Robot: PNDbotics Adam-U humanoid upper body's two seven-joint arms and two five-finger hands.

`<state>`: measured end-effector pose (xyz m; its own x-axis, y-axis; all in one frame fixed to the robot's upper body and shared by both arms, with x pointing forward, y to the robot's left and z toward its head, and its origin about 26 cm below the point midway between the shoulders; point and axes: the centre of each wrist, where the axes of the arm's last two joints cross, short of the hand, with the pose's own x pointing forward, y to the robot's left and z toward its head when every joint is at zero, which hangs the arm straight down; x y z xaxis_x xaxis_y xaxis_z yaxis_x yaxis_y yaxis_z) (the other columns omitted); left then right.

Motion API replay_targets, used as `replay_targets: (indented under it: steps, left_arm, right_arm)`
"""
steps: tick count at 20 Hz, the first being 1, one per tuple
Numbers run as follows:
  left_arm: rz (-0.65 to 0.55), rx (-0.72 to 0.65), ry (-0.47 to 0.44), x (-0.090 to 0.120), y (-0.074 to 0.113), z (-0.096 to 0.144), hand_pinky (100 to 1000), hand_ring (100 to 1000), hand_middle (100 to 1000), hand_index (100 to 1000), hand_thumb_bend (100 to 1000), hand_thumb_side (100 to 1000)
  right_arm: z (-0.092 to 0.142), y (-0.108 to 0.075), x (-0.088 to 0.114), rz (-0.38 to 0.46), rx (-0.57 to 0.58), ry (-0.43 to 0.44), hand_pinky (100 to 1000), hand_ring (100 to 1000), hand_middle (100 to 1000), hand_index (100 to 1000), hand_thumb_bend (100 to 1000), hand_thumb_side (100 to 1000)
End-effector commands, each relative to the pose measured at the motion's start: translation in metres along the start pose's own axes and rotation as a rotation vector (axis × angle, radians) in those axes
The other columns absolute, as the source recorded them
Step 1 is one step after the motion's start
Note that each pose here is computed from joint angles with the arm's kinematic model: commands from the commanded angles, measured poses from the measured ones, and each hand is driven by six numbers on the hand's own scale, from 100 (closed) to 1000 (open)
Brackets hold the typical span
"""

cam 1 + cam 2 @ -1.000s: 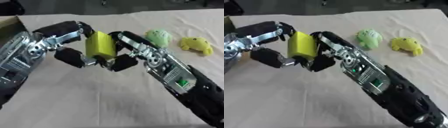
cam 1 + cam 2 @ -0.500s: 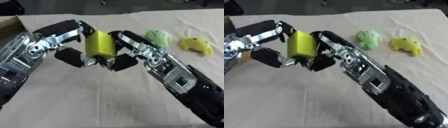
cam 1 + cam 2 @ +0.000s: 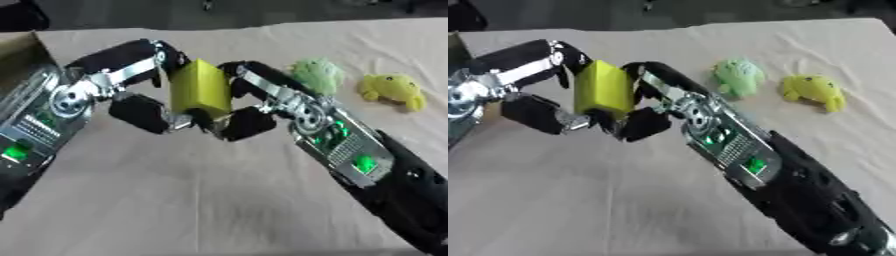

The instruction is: Pick up the objects with one hand, pass them to the other hand, and then place them into the box on the other side of the table.

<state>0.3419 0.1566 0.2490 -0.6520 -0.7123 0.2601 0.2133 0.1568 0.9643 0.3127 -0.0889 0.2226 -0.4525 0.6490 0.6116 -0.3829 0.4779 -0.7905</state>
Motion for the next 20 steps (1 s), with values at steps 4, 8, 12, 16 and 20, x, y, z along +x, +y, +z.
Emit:
replay_targets:
  steps: [4, 8, 12, 16, 20]
  left_arm:
    - [-0.015, 0.030, 0.043, -0.007, 0.009, 0.006, 583, 641, 489, 528, 100, 236]
    - [-0.022, 0.033, 0.063, -0.010, 0.009, 0.009, 583, 634, 478, 524, 100, 201]
    - [-0.025, 0.029, 0.077, -0.013, 0.008, 0.010, 580, 623, 466, 519, 100, 186]
    - [-0.023, 0.031, 0.092, -0.016, 0.008, 0.012, 570, 612, 456, 511, 100, 175]
    - [-0.016, 0.039, 0.105, -0.019, 0.008, 0.014, 559, 603, 447, 504, 100, 167]
  right_arm:
    - [0.003, -0.008, 0.000, 0.034, -0.011, -0.015, 811, 705, 738, 802, 347, 301]
    - [0.004, -0.009, -0.003, 0.048, -0.001, -0.013, 812, 708, 742, 809, 361, 278]
    - [0.005, -0.011, -0.005, 0.060, 0.007, -0.014, 813, 711, 746, 816, 377, 238]
    - [0.006, -0.013, -0.006, 0.068, 0.014, -0.013, 813, 713, 750, 819, 378, 240]
    - [0.007, -0.015, -0.010, 0.071, 0.008, -0.005, 814, 716, 757, 824, 396, 248]
